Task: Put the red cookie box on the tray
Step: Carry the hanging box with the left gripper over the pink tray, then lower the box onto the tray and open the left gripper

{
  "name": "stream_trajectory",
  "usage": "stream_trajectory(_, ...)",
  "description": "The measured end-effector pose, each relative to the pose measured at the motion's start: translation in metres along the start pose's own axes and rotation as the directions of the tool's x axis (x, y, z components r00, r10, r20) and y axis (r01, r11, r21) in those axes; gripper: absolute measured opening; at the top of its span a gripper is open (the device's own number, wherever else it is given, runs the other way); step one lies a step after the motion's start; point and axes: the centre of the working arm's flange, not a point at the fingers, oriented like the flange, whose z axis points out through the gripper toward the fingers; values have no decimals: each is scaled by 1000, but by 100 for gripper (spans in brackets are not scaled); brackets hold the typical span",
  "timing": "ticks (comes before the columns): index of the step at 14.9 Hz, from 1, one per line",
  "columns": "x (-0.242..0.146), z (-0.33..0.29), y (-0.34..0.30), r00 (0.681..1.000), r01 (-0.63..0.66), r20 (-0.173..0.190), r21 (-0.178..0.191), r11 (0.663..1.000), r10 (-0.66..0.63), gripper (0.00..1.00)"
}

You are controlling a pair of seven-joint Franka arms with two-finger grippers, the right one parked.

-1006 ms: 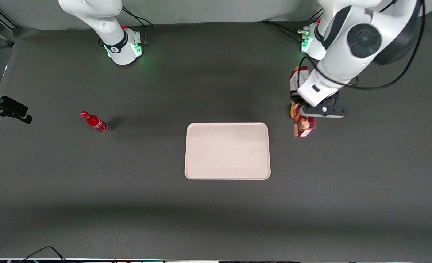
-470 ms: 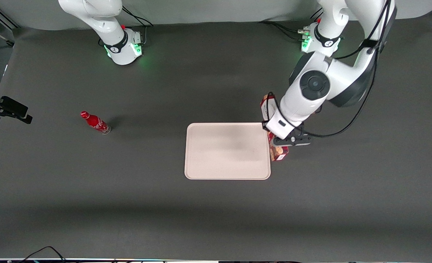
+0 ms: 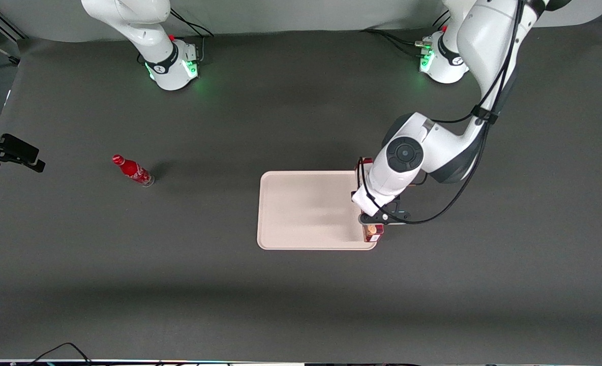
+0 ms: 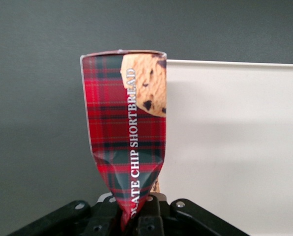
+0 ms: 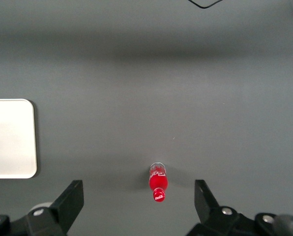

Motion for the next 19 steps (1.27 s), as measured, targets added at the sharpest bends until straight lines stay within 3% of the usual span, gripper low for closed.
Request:
stream_trajectory(14, -3, 64, 14, 1000, -20, -14, 34, 999, 20, 12)
stream_trajectory(16, -2, 63, 14, 999, -27, -27, 33, 999, 28, 29)
stream_trajectory(19, 1, 60, 16, 999, -31, -44, 26, 999, 32, 61)
